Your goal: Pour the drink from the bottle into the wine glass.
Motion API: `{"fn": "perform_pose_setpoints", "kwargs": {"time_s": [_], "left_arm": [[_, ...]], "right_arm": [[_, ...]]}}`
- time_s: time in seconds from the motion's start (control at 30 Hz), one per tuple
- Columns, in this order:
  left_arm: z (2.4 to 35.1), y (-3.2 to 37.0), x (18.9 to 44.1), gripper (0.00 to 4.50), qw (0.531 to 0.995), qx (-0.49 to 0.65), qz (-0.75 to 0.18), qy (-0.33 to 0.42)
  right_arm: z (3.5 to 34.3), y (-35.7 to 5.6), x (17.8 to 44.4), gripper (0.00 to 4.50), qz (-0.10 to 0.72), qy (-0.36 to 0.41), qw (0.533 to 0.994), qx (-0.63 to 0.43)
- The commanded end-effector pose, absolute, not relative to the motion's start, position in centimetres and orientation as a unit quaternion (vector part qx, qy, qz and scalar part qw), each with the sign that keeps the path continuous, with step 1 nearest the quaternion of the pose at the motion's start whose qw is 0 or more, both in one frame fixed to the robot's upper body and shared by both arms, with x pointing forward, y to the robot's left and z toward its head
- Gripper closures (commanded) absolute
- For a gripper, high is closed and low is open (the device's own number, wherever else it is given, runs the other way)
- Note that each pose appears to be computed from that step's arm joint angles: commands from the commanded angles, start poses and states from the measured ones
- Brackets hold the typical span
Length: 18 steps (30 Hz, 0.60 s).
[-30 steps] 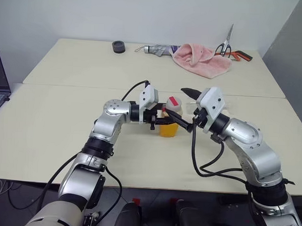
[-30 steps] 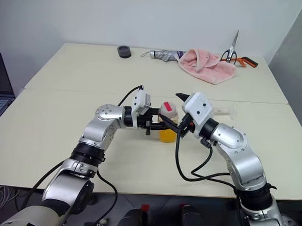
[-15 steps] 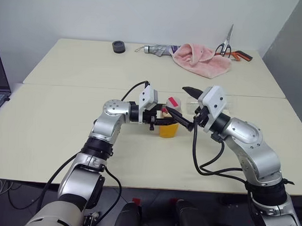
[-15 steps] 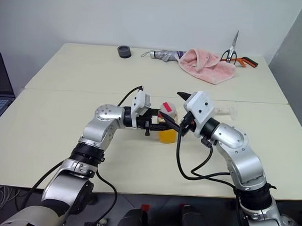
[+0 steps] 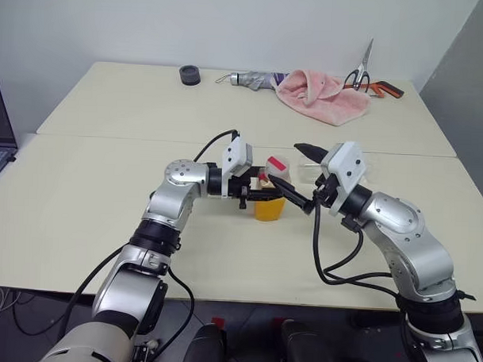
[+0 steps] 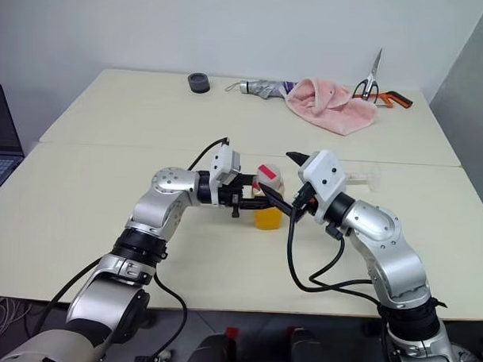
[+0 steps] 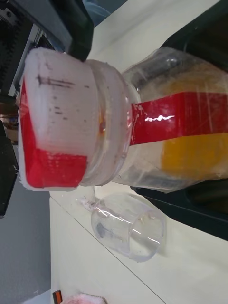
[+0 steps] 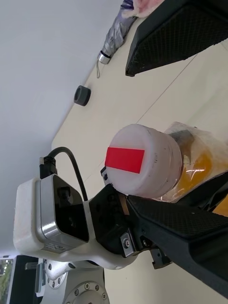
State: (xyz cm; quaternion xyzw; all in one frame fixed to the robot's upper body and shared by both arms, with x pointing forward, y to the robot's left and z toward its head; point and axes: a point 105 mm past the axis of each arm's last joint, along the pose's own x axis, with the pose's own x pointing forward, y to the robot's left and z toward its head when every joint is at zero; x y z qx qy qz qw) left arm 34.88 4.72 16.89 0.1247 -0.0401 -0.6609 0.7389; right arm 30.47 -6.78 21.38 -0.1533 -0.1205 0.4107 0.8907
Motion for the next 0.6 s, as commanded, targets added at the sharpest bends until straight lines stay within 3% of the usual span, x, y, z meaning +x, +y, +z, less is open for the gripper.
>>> {"fn": "perform_pose_setpoints", "kwargs": {"time_s": [0.03,0.6], "left_arm": [[18.55,4.67,34.65,2.65,0.733,0.139,-0.662,-0.074],[18.50,4.77,34.65,2.65,0.733,0.140,-0.661,-0.074]], "right_arm": [[22.79,-7.76,30.24,0.24,0.394,-0.143,0.894,-0.156],[22.82,-7.65,29.63,0.24,0.410,-0.137,0.889,-0.149]]}}
